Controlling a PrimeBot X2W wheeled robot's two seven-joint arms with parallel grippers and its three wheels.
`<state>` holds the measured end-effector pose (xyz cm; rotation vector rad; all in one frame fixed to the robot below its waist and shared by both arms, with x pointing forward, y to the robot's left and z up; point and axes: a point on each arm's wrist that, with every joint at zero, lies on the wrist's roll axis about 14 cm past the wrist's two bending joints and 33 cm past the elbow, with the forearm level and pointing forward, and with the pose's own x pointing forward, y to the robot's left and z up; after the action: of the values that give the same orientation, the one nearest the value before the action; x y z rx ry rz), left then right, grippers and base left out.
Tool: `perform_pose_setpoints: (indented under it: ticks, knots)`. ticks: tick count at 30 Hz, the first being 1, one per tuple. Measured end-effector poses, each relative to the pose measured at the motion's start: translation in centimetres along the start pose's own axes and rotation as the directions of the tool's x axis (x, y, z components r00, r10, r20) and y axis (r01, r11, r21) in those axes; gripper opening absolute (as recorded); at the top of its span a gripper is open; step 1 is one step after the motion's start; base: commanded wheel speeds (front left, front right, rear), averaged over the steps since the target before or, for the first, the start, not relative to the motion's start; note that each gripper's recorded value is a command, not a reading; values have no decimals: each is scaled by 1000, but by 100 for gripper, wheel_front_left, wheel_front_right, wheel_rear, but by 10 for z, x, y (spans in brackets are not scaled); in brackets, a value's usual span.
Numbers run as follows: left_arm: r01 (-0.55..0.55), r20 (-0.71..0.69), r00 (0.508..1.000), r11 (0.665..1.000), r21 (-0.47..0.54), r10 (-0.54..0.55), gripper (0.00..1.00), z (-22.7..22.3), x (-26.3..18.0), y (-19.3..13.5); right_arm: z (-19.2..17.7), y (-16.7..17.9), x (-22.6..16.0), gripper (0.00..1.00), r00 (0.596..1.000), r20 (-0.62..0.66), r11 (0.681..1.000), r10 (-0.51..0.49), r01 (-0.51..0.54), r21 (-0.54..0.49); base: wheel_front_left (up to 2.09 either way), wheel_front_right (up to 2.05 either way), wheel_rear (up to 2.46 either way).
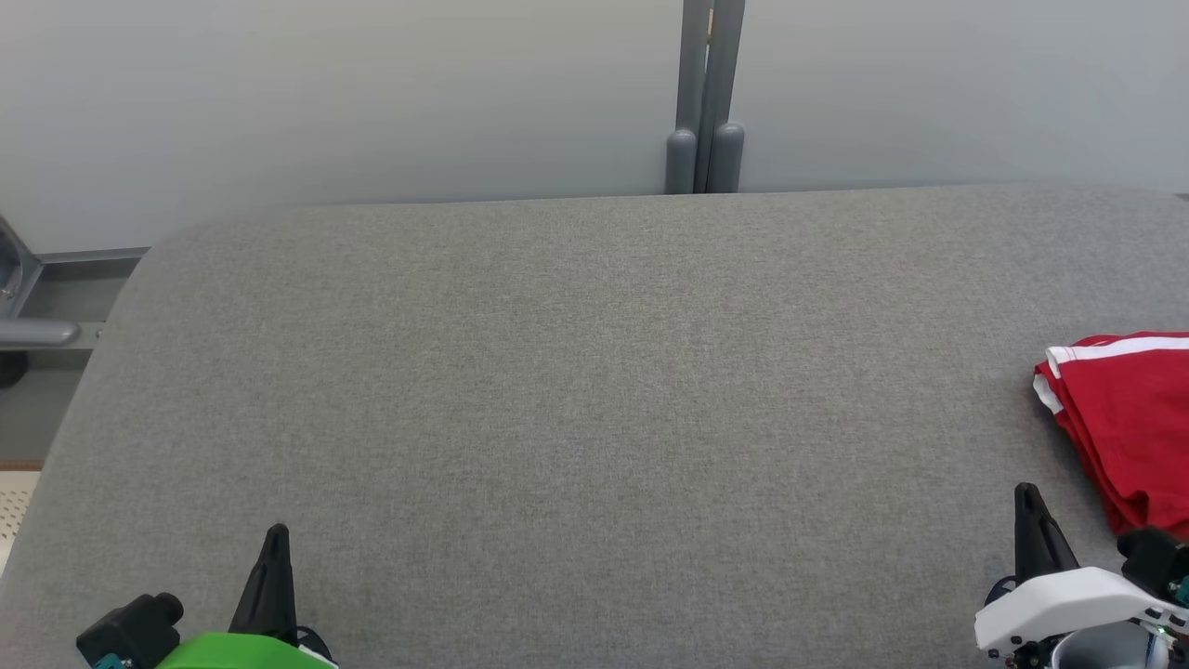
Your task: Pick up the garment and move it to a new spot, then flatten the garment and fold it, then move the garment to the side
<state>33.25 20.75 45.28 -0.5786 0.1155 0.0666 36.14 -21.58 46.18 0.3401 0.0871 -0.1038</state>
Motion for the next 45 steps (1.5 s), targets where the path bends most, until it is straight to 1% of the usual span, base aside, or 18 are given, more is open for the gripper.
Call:
perform_pose_setpoints:
  ticks: [4, 10, 21, 34, 36, 45]
  knots:
    - [-4, 8, 1000, 998, -60, 5, 0, 4, 3, -1, 1, 0, 0, 0, 1000, -2, 997, -5, 5, 73, 0, 0, 0]
    - [-10, 5, 1000, 990, -144, 11, 0, 5, 6, -2, 3, 2, 2, 0, 1000, -3, 985, -7, 7, 174, 0, 0, 0]
    - [-13, 12, 1000, 960, -278, 17, 0, 11, 12, -4, 7, 5, 6, 0, 1000, -1, 940, -2, 3, 342, 0, 0, 0]
    - [0, 21, 1000, 911, -413, 9, 0, 18, 19, -8, 12, 10, 9, 0, 1000, 1, 862, 10, -9, 507, 0, 0, 0]
    - [3, 21, 1000, 894, -447, 7, 0, 19, 20, -10, 13, 12, 10, 0, 1000, 4, 841, 15, -15, 541, 0, 0, 0]
    - [16, 26, 1000, 852, -524, -3, 0, 22, 25, -14, 14, 14, 11, 0, 1000, 1, 775, 26, -21, 631, 0, 0, 0]
